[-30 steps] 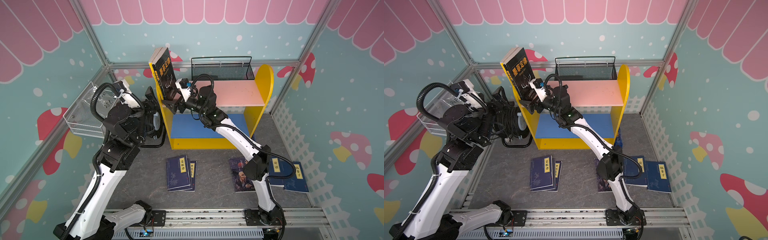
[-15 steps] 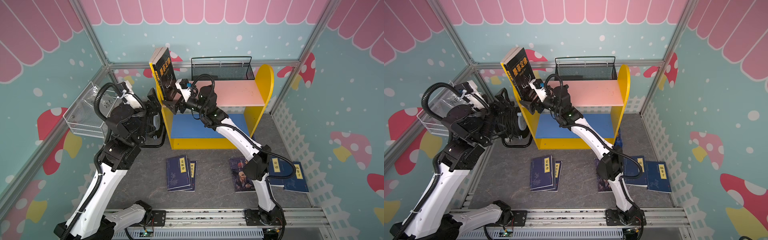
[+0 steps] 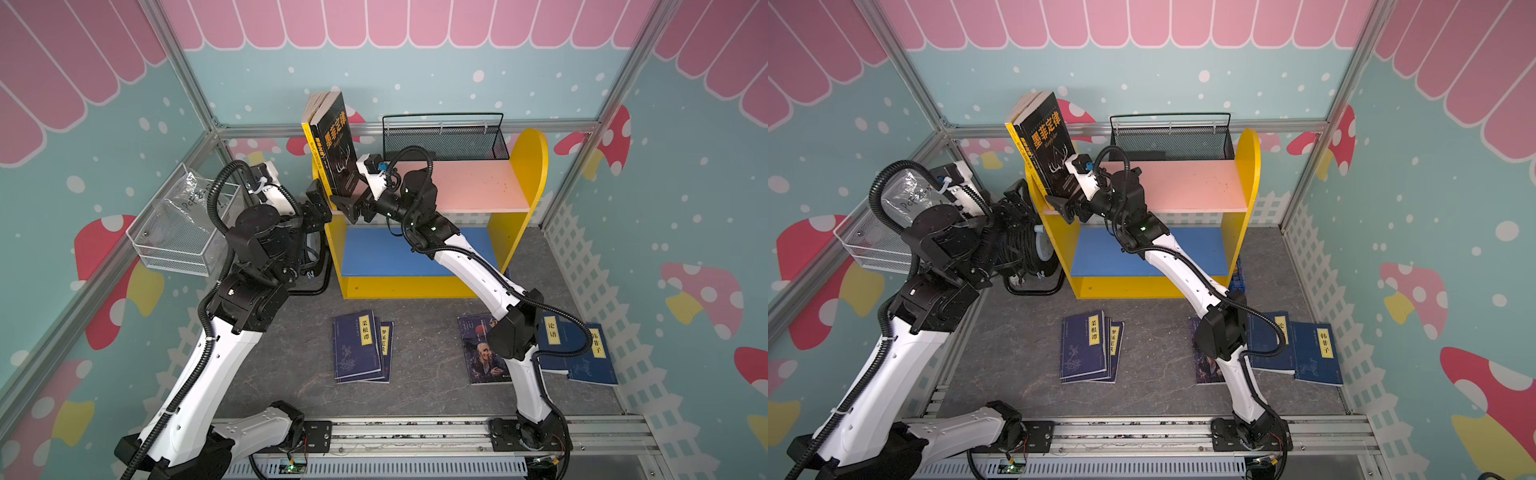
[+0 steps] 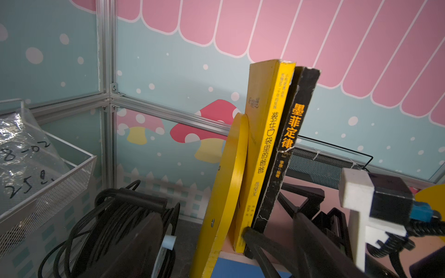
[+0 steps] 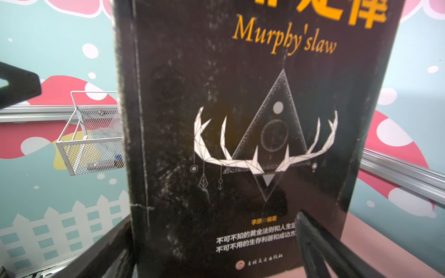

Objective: Stacking books/files
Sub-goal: Move the book to the bookshelf.

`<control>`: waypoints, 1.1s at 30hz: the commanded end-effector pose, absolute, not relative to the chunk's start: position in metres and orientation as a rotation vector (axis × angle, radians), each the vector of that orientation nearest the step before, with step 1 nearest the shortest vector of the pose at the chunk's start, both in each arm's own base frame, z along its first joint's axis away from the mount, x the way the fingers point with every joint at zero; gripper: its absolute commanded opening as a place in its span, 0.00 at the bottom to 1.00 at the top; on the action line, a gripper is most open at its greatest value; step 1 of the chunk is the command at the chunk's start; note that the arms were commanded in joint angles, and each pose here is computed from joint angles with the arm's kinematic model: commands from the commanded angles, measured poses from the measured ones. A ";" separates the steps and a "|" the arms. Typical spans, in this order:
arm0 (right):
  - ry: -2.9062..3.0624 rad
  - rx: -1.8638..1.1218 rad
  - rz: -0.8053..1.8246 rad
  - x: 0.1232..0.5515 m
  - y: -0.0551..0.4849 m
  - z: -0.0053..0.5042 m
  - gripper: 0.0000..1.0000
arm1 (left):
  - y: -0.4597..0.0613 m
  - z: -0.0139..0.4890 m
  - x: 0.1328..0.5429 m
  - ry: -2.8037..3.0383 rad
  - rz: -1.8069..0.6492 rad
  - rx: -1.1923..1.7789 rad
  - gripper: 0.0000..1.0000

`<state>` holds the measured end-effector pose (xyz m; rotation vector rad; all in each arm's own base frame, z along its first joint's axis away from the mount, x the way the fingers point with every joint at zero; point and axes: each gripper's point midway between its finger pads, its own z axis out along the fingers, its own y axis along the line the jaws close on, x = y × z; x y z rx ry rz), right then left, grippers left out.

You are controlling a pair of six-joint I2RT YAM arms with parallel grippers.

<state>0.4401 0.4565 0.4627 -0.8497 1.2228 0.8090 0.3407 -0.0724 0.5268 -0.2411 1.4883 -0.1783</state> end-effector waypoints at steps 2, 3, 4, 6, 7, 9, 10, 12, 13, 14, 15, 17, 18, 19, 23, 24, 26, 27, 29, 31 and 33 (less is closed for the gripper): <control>1.346 -0.920 0.823 0.453 0.462 0.412 1.00 | -0.074 0.522 0.344 1.509 -0.183 -0.234 0.86; 1.341 -0.929 0.827 0.451 0.463 0.412 1.00 | -0.074 0.522 0.345 1.511 -0.183 -0.232 0.86; 1.327 -0.943 0.833 0.447 0.464 0.415 1.00 | -0.074 0.523 0.345 1.509 -0.184 -0.232 0.86; 1.312 -0.962 0.839 0.443 0.464 0.418 1.00 | -0.074 0.522 0.346 1.510 -0.183 -0.231 0.87; 1.308 -0.974 0.841 0.440 0.465 0.418 0.99 | -0.074 0.522 0.346 1.510 -0.183 -0.231 0.87; 1.308 -0.987 0.837 0.437 0.464 0.419 1.00 | -0.073 0.524 0.345 1.507 -0.184 -0.229 0.86; 1.306 -0.994 0.835 0.435 0.463 0.420 1.00 | -0.073 0.525 0.344 1.504 -0.186 -0.229 0.87; 1.298 -1.002 0.823 0.430 0.462 0.425 1.00 | -0.072 0.526 0.343 1.500 -0.185 -0.229 0.86; 1.287 -1.008 0.817 0.427 0.461 0.429 1.00 | -0.071 0.527 0.342 1.498 -0.185 -0.229 0.87; 1.284 -1.009 0.808 0.425 0.460 0.431 1.00 | -0.071 0.528 0.340 1.496 -0.184 -0.231 0.87; 1.277 -1.012 0.800 0.422 0.460 0.433 1.00 | -0.070 0.528 0.339 1.493 -0.188 -0.233 0.87; 1.266 -1.014 0.795 0.416 0.458 0.439 1.00 | -0.069 0.530 0.337 1.487 -0.193 -0.235 0.87; 1.263 -1.014 0.793 0.414 0.456 0.442 1.00 | -0.069 0.531 0.335 1.485 -0.198 -0.237 0.87; 1.260 -1.015 0.788 0.411 0.454 0.444 1.00 | -0.068 0.531 0.334 1.483 -0.203 -0.239 0.87; 1.253 -0.998 0.764 0.403 0.444 0.453 0.99 | -0.069 0.531 0.330 1.479 -0.228 -0.240 0.86; 1.252 -0.991 0.758 0.400 0.441 0.455 1.00 | -0.070 0.532 0.329 1.478 -0.239 -0.236 0.86; 1.234 -0.982 0.746 0.392 0.433 0.463 1.00 | -0.076 0.532 0.327 1.486 -0.270 -0.205 0.86; 1.224 -0.973 0.739 0.387 0.429 0.467 1.00 | -0.080 0.531 0.327 1.495 -0.290 -0.190 0.87; 1.198 -0.958 0.730 0.375 0.418 0.482 1.00 | -0.091 0.530 0.326 1.512 -0.341 -0.148 0.87; 1.198 -0.946 0.722 0.367 0.408 0.488 1.00 | -0.105 0.525 0.324 1.545 -0.414 -0.095 0.88; 1.209 -0.932 0.713 0.361 0.399 0.490 1.00 | -0.117 0.516 0.323 1.590 -0.477 -0.066 0.88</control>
